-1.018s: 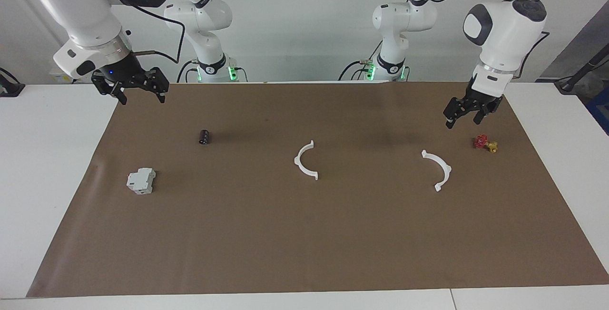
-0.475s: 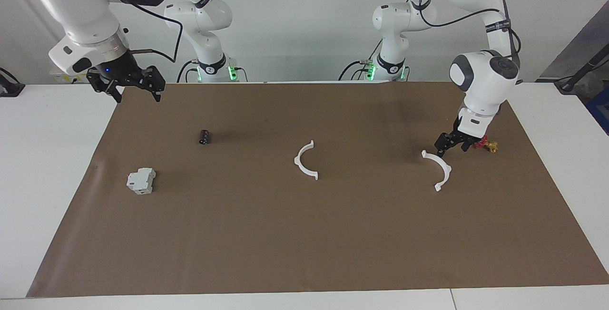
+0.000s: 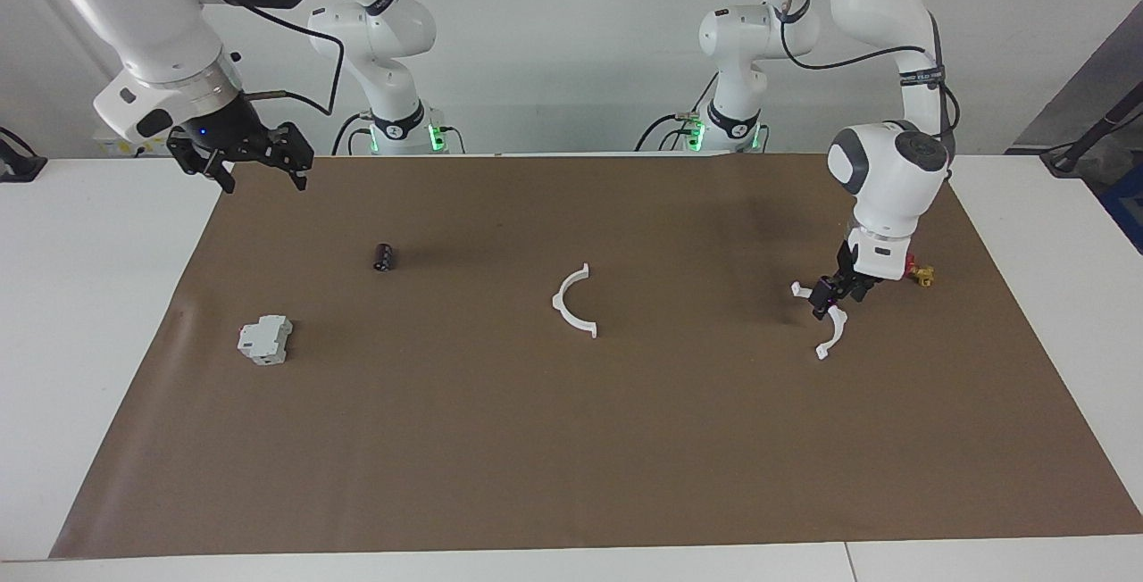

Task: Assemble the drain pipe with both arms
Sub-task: 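Reach the left gripper to the other white clamp half, then grasp the white clamp half with the left gripper and lift, then carry the clamp half with the left gripper to the placed half, then press the held half onto the placed half with the left gripper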

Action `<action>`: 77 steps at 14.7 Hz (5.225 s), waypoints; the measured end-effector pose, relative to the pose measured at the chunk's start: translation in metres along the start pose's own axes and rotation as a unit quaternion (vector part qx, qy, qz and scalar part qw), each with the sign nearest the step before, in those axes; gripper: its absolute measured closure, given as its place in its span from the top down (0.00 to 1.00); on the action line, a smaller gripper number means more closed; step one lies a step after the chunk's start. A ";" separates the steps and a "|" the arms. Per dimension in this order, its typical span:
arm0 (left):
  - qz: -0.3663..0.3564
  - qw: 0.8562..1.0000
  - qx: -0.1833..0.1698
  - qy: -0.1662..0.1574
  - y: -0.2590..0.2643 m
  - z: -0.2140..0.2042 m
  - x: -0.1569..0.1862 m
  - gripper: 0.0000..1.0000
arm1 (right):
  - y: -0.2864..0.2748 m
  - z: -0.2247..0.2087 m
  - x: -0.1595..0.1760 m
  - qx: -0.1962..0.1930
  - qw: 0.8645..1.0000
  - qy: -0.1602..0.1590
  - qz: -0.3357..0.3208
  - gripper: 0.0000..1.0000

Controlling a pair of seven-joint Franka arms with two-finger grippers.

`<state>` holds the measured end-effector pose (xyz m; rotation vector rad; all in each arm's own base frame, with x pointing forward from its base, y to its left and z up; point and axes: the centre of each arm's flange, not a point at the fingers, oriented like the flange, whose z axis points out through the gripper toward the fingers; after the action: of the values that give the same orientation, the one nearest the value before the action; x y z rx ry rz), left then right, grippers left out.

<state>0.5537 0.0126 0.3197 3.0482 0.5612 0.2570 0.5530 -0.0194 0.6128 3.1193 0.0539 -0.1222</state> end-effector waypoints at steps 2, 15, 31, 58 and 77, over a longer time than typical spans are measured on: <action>-0.002 1.000 0.001 -0.001 -0.001 0.002 0.000 1.00 | 0.001 0.000 0.000 0.000 1.000 0.000 0.001 1.00; 0.004 1.000 0.000 0.000 0.006 0.008 -0.003 0.41 | -0.001 0.000 0.000 0.003 1.000 0.001 0.000 1.00; 0.024 0.999 0.047 0.012 0.207 -0.037 -0.089 0.07 | -0.001 0.000 0.000 0.003 1.000 0.001 0.000 1.00; 0.071 0.991 0.093 0.069 0.335 -0.008 -0.250 0.07 | -0.001 0.000 0.000 0.003 1.000 0.001 0.000 1.00; 0.083 0.991 0.081 0.073 0.340 -0.002 -0.255 0.07 | -0.001 0.000 0.000 0.003 1.000 0.001 0.000 1.00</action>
<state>0.4381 -0.3962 0.3021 3.2567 0.3507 0.4656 0.5531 -0.0186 0.6127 3.1263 0.0539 -0.1205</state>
